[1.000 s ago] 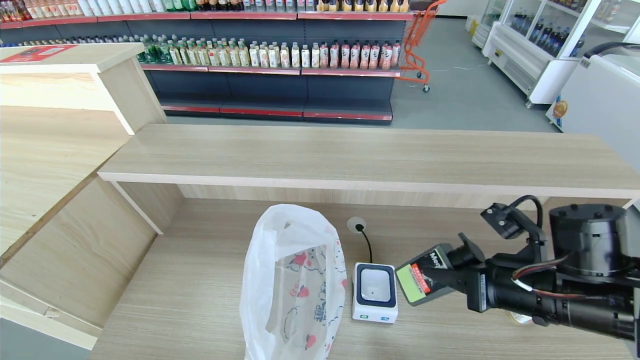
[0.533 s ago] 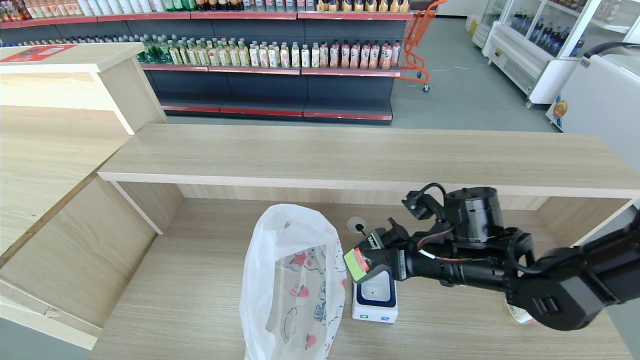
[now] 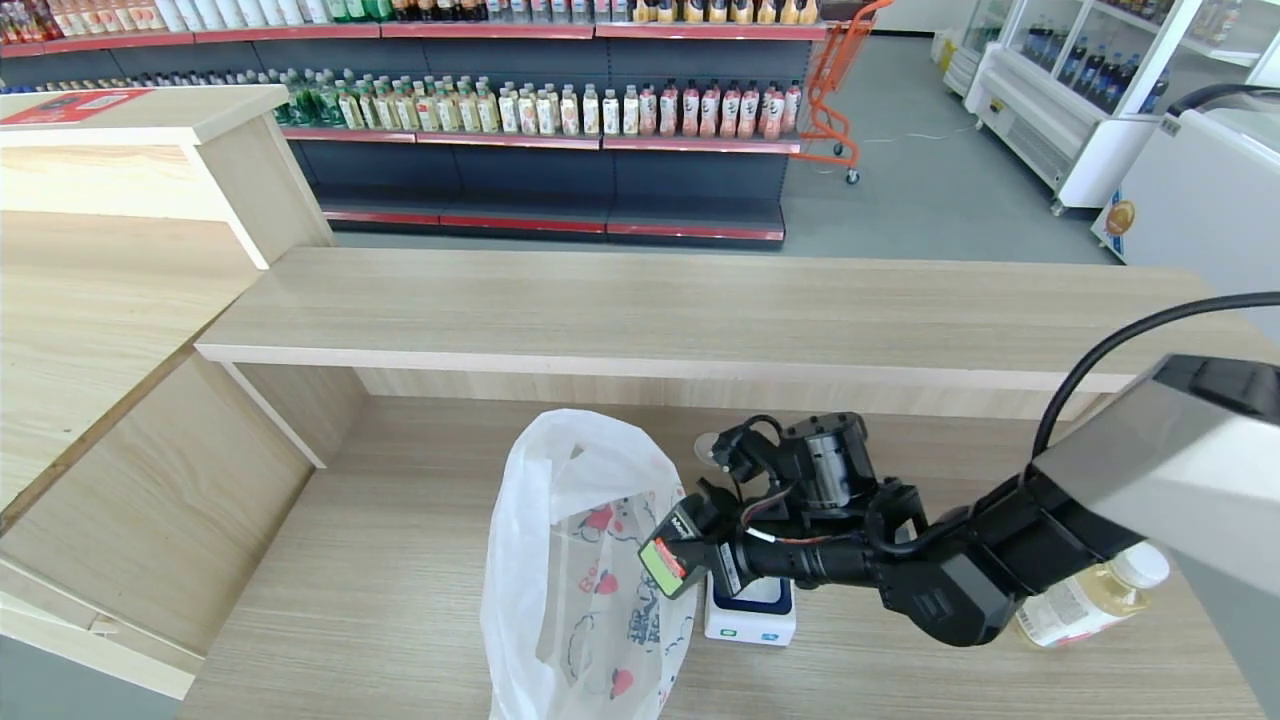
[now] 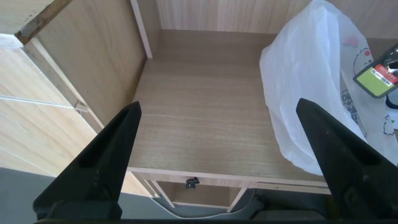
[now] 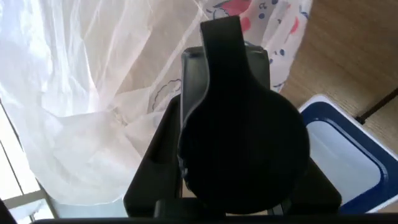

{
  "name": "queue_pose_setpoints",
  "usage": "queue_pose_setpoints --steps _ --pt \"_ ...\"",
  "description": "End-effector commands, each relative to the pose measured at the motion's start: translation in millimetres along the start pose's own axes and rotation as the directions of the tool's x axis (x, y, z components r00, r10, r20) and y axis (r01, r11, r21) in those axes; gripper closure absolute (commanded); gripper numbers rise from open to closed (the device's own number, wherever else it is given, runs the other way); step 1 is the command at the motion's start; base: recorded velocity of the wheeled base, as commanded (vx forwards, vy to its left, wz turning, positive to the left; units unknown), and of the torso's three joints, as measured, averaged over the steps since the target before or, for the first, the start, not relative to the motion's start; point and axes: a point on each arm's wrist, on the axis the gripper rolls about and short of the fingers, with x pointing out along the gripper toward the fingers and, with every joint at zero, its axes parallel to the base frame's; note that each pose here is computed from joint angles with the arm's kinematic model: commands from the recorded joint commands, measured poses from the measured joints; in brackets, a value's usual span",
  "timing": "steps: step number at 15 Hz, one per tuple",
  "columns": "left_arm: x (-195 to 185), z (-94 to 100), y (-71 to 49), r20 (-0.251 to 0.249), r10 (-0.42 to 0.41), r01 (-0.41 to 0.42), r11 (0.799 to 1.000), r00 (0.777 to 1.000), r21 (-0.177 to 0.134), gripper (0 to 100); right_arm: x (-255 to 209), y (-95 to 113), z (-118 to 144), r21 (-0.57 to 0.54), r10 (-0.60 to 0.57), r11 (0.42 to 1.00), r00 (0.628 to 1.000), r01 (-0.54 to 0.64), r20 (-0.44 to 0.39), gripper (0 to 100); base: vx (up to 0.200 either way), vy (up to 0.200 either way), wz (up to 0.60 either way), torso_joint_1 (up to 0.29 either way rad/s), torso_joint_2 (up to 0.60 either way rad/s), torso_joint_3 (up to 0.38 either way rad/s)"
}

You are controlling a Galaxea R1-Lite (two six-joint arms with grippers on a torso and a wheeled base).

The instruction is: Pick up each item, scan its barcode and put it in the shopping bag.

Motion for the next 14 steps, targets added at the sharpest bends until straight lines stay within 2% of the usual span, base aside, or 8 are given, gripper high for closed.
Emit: queue_pose_setpoints --steps 1,4,7,8,9,11,14 --pt "0 0.0 0.0 0.000 0.000 0.000 1.000 1.000 0.000 0 21 2 -9 -0.030 0.016 0.999 1.000 -0.017 -0.027 100 0.000 0.000 0.00 0.000 0.00 0.000" --pt "0 0.0 0.0 0.000 0.000 0.000 1.000 1.000 0.000 0 37 11 -9 -0.119 0.043 0.992 0.999 -0.044 -0.016 100 0.000 0.000 0.00 0.000 0.00 0.000" --pt "0 0.0 0.0 0.000 0.000 0.000 1.000 1.000 0.000 0 48 10 -14 -0.197 0.046 0.979 0.999 -0.050 -0.024 100 0.000 0.000 0.00 0.000 0.00 0.000" --pt "0 0.0 0.0 0.000 0.000 0.000 1.000 1.000 0.000 0 52 8 -19 -0.264 0.043 0.963 0.998 -0.051 -0.035 100 0.000 0.000 0.00 0.000 0.00 0.000" --pt "0 0.0 0.0 0.000 0.000 0.000 1.000 1.000 0.000 0 54 8 -20 -0.290 0.043 0.956 0.998 -0.052 -0.037 0 0.000 0.000 0.00 0.000 0.00 0.000" --pt "0 0.0 0.0 0.000 0.000 0.000 1.000 1.000 0.000 0 54 8 -16 -0.291 0.046 0.956 0.999 -0.046 -0.006 0 0.000 0.000 0.00 0.000 0.00 0.000" --pt "0 0.0 0.0 0.000 0.000 0.000 1.000 1.000 0.000 0 48 8 -12 -0.147 0.044 0.988 0.999 -0.042 0.009 0 0.000 0.000 0.00 0.000 0.00 0.000"
